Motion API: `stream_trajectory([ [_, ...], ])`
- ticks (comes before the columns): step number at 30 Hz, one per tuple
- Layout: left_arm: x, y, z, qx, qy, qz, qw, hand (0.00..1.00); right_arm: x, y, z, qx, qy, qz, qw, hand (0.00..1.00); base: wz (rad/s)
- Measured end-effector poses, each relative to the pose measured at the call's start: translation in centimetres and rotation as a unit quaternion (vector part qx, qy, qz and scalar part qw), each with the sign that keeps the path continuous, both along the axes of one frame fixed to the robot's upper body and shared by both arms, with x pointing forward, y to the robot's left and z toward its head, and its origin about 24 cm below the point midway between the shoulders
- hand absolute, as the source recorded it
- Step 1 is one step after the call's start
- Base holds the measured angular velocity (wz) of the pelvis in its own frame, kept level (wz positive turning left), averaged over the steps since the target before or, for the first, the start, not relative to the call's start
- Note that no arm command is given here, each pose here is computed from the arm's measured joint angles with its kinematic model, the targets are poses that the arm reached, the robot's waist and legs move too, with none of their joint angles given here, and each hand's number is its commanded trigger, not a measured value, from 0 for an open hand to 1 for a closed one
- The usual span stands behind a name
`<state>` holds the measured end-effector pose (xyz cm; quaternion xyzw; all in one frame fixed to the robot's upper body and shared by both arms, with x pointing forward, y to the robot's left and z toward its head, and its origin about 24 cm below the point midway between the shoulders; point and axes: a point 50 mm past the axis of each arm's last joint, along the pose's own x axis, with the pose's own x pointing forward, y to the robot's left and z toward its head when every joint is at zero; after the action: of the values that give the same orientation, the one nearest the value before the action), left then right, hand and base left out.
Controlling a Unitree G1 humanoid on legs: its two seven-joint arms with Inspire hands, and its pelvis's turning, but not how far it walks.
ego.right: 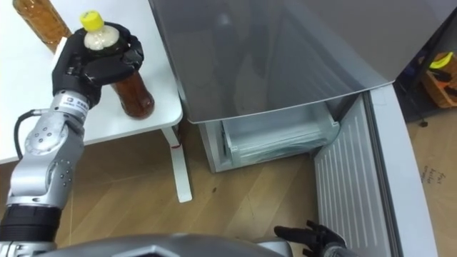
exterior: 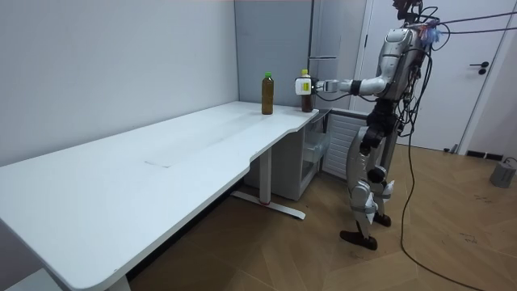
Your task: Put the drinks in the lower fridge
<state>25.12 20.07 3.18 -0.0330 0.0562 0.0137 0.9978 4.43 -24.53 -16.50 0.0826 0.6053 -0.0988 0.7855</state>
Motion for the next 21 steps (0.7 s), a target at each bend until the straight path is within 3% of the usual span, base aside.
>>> stream_trajectory([
  [16,0.1,-0.3,0.4,0.0,-0.007,-0.01,1.0,1.0,0.4,0.1,0.0,0.009,-0.006,0.005,1.0,0.0,0.0],
  [21,0.1,-0.7,1.8,0.001,-0.033,-0.02,0.999,1.0,1.2,0.1,0.1,-0.001,-0.009,0.027,1.0,0.0,0.0],
])
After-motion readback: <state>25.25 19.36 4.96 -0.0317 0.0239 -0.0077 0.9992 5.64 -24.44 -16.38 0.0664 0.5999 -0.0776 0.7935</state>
